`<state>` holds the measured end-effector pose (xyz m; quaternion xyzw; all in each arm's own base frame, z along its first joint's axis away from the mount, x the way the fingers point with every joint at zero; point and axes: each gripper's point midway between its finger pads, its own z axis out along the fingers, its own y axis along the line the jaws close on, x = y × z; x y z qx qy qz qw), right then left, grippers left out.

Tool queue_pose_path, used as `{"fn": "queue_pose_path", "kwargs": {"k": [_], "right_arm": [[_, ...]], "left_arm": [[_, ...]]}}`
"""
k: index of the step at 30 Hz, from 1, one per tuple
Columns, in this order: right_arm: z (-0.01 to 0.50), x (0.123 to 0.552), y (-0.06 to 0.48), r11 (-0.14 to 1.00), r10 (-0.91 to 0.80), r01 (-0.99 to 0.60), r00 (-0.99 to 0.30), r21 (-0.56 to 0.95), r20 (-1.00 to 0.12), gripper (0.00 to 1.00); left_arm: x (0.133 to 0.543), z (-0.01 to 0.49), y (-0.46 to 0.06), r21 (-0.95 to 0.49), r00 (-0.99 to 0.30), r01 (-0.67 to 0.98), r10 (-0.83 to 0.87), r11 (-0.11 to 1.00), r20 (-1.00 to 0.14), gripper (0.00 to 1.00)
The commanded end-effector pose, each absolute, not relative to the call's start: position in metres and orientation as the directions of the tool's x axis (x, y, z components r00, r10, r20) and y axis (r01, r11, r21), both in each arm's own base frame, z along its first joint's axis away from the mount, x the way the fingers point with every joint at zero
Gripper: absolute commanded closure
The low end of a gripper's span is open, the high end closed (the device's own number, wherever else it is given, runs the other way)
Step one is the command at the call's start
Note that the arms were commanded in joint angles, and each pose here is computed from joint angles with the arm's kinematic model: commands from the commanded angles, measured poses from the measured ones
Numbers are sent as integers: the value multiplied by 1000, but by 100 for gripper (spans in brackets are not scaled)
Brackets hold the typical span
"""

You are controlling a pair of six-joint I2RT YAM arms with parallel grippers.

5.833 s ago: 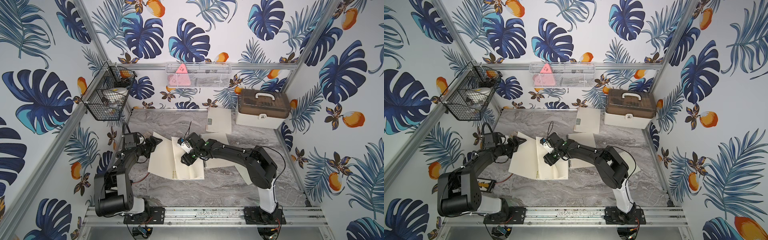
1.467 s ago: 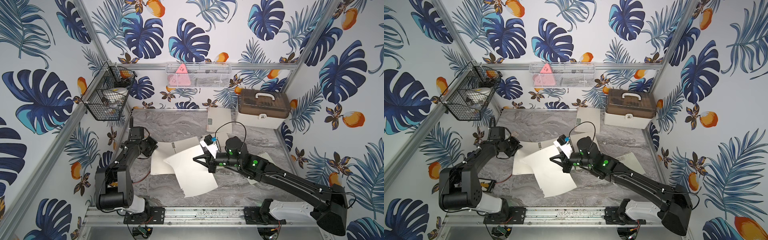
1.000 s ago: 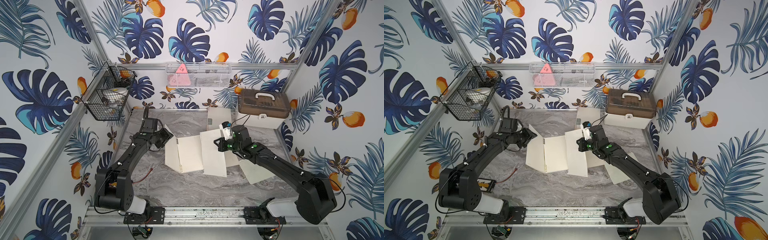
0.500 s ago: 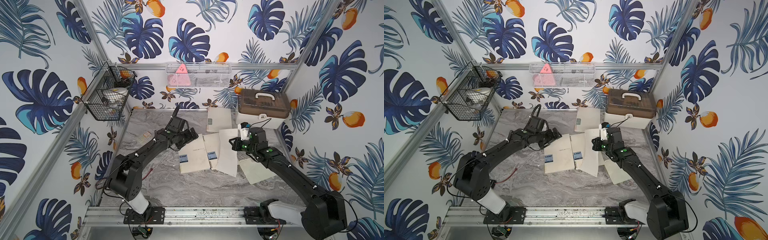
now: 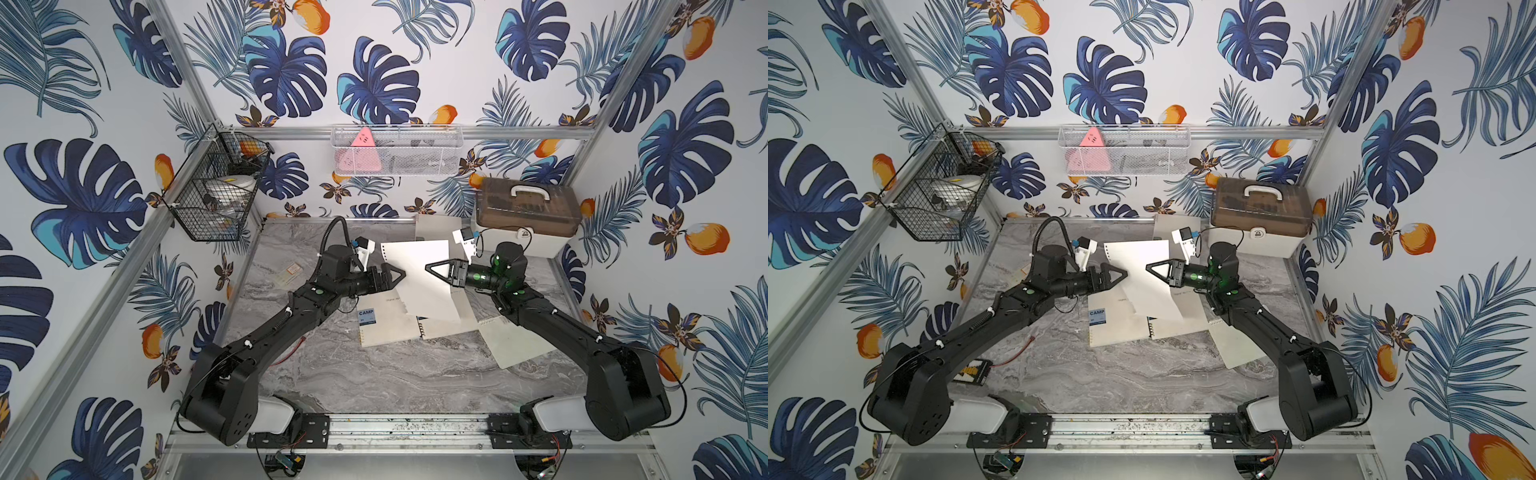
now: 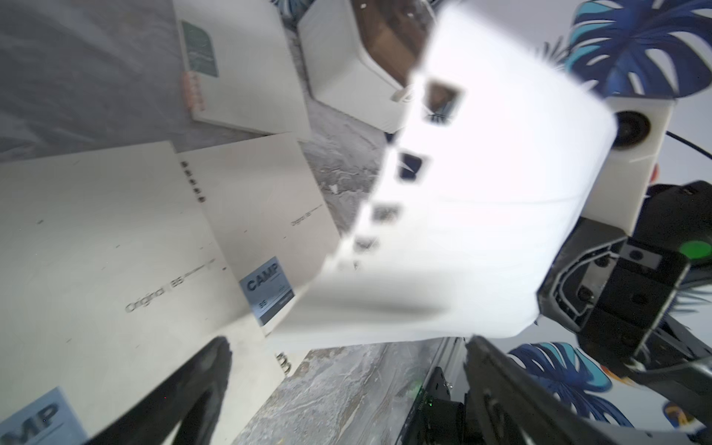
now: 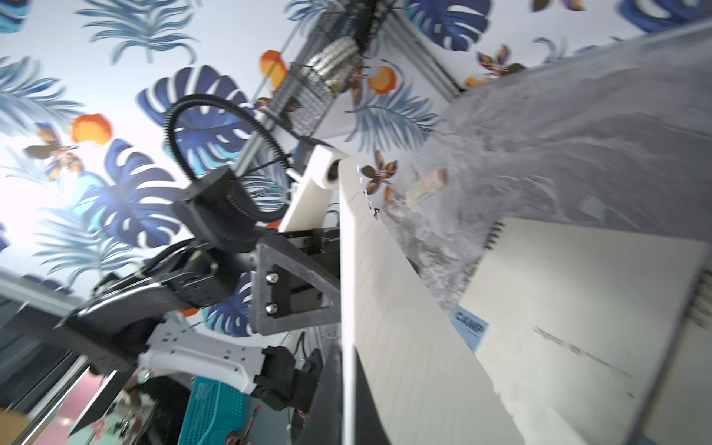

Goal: Tear off pages from different notebooks
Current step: Adjust the paper.

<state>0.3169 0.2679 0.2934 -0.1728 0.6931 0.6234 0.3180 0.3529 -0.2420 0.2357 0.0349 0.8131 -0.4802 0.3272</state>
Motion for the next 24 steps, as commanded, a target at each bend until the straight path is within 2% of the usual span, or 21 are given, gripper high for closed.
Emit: {"fn": "queue_pose_path", "kwargs": {"k": [1, 5, 8, 11, 13, 18, 21, 23, 24], "right_arm": [[329, 293, 277, -12, 113, -708, -702, 706, -703, 100], [337, 288, 279, -71, 106, -708, -706, 702, -701, 100], [339, 287, 279, -86, 111, -706, -708, 703, -697, 100], [325, 299, 280, -16, 113, -684, -726, 729, -679, 100], [312, 306, 281, 70, 101, -662, -739, 746, -666, 100], [290, 317, 276, 312, 73, -640, -721, 702, -689, 100], [288, 318, 276, 320, 69, -632, -727, 706, -683, 100], [285, 319, 277, 323, 76, -620, -736, 715, -673, 99], [283, 321, 277, 335, 77, -615, -737, 714, -671, 90]], "left_arm": [[343, 274, -259, -716, -702, 582, -205, 387, -682, 1], [346, 272, -257, -709, -699, 590, -195, 386, -688, 7], [342, 285, -250, -702, -673, 625, -221, 341, -706, 28], [338, 291, -247, -702, -669, 629, -229, 334, -707, 50], [337, 292, -247, -705, -673, 627, -226, 330, -705, 60], [332, 294, -243, -707, -670, 620, -240, 340, -703, 77], [333, 292, -240, -711, -674, 599, -247, 368, -696, 100], [339, 284, -235, -717, -689, 558, -248, 418, -681, 100], [342, 280, -232, -719, -694, 534, -256, 444, -673, 100]]}}
